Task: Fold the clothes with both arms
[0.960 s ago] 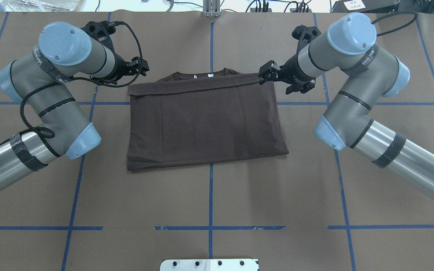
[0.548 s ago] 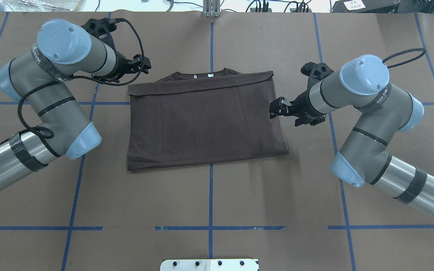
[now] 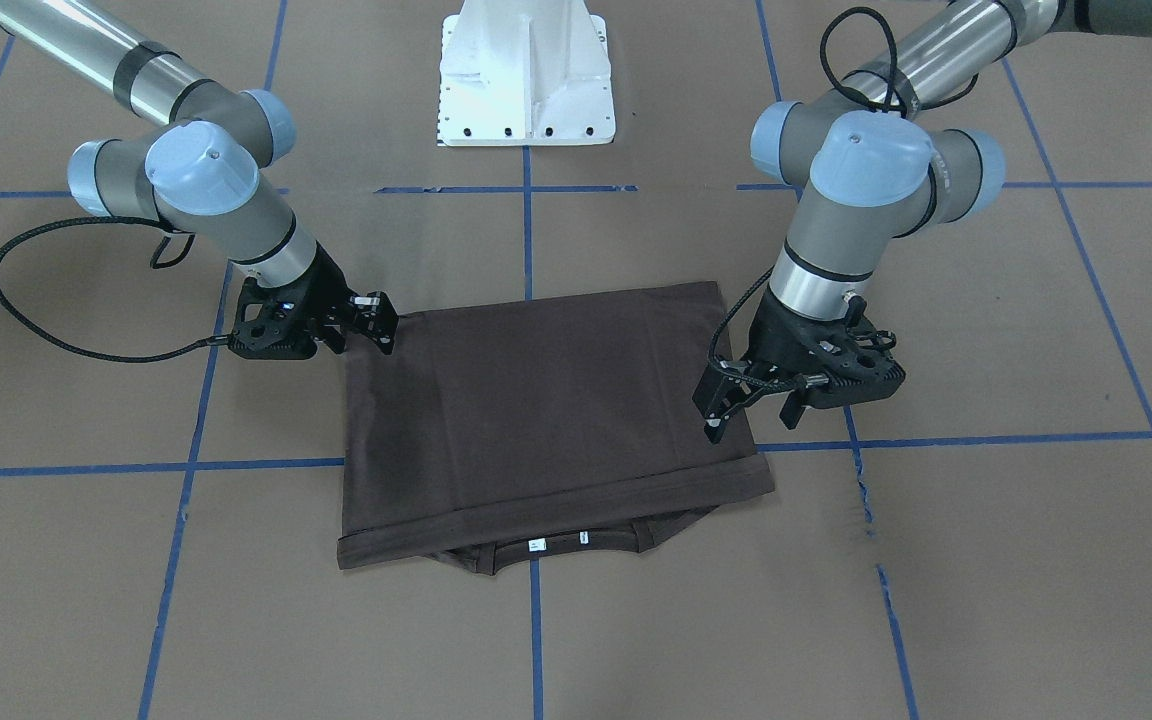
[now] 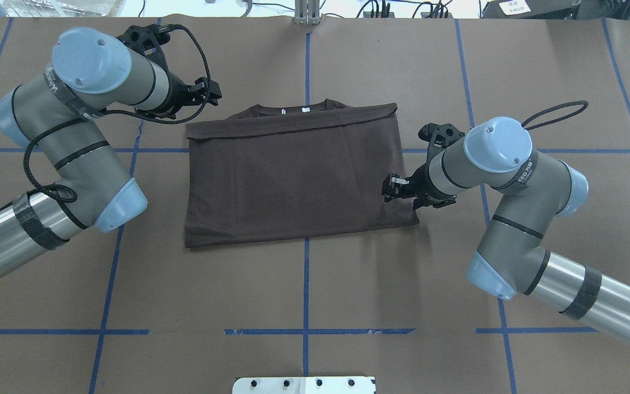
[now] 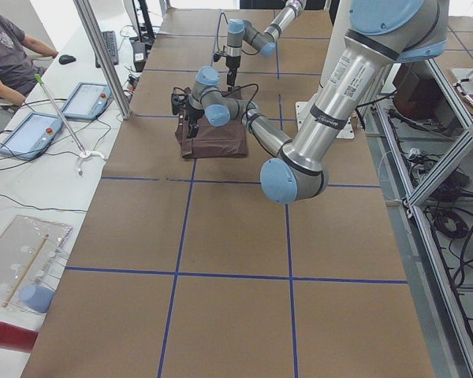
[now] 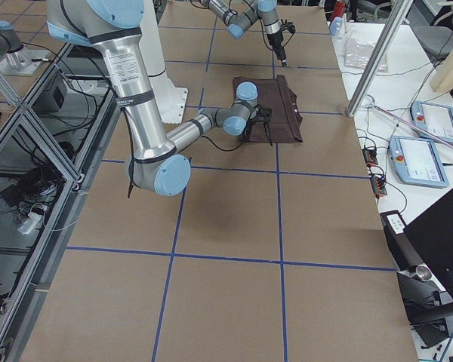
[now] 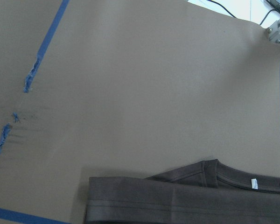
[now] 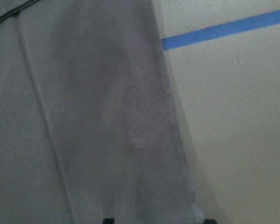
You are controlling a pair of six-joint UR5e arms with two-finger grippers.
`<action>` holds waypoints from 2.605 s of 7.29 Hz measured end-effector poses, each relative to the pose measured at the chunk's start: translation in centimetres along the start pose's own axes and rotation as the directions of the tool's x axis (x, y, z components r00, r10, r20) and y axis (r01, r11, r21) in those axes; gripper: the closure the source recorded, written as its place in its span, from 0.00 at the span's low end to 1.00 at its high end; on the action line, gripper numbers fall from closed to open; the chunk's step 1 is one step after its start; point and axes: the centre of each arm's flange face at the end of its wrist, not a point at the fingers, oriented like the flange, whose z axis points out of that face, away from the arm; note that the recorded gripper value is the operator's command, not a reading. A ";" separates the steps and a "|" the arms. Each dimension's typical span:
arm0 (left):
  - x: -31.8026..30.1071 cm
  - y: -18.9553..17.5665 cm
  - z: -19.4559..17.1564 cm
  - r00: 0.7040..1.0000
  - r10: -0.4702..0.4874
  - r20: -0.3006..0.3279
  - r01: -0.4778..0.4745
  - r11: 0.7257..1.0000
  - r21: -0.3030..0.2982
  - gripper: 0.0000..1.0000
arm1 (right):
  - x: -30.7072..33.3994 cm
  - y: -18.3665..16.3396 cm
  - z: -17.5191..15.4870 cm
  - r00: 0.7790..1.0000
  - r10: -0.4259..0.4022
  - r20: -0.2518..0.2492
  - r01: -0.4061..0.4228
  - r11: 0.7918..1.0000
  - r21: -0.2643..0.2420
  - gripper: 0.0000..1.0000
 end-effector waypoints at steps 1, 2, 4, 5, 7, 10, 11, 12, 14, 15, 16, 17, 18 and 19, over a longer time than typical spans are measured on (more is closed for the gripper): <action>0.0 0.0 0.0 1.000 0.000 -0.002 0.000 1.000 0.000 0.01 | 0.3 0.0 0.1 1.000 0.002 -0.004 -0.003 1.000 -0.002 0.28; 0.0 0.0 -0.1 1.000 0.000 -0.003 0.000 1.000 0.001 0.01 | 0.6 0.0 0.2 1.000 0.005 -0.009 -0.005 1.000 -0.004 0.28; 0.0 0.0 -0.1 1.000 0.001 -0.003 -0.001 1.000 0.001 0.01 | 0.8 0.0 0.4 1.000 0.012 -0.023 -0.012 1.000 -0.006 0.34; 0.0 0.0 -0.1 1.000 0.002 -0.004 -0.002 1.000 0.001 0.01 | 0.9 0.0 0.4 1.000 0.013 -0.027 -0.013 1.000 -0.007 0.44; 0.1 0.0 -0.1 1.000 0.002 -0.004 -0.002 1.000 0.001 0.01 | 1.0 0.0 0.5 0.999 0.015 -0.031 -0.015 1.000 -0.008 0.85; 0.0 0.0 -0.1 1.000 0.002 -0.005 -0.002 1.000 0.001 0.01 | 1.2 0.1 0.5 0.999 0.010 -0.032 -0.010 1.000 -0.012 1.00; 0.0 0.0 -0.1 1.000 0.000 -0.005 0.000 1.000 0.001 0.01 | 1.2 0.3 0.3 1.000 0.004 -0.028 -0.004 1.000 -0.017 1.00; 0.0 0.0 0.0 1.000 0.000 -0.005 0.000 1.000 0.001 0.01 | 1.0 0.5 -0.2 1.000 -0.002 -0.016 0.002 1.000 -0.026 1.00; 0.1 0.0 0.0 1.000 0.000 -0.005 0.000 1.000 0.001 0.01 | 2.2 2.6 -3.0 0.999 -0.020 0.029 0.022 0.998 -0.065 1.00; 0.1 0.0 0.0 1.000 0.000 -0.005 0.000 1.000 0.001 0.01 | 4.0 5.3 -4.6 0.999 -0.034 0.042 0.038 0.994 -0.104 1.00; 0.1 0.0 -0.1 1.000 -0.001 -0.007 0.001 1.000 0.002 0.01 | 5.8 9.5 -5.6 0.997 -0.058 0.042 0.064 0.985 -0.158 1.00; 0.3 0.0 -0.2 1.000 -0.002 -0.009 0.002 1.000 0.002 0.01 | 7.3 14.1 -6.6 0.995 -0.092 0.040 0.099 0.970 -0.223 1.00; 0.5 0.0 -0.3 1.000 -0.002 -0.012 0.002 1.000 0.003 0.01 | 8.2 18.4 -7.2 0.991 -0.129 0.038 0.135 0.948 -0.290 0.21; 0.6 -0.1 -0.3 1.000 -0.002 -0.014 0.002 1.000 0.003 0.01 | 8.6 21.8 -7.6 0.987 -0.158 0.040 0.162 0.923 -0.349 0.00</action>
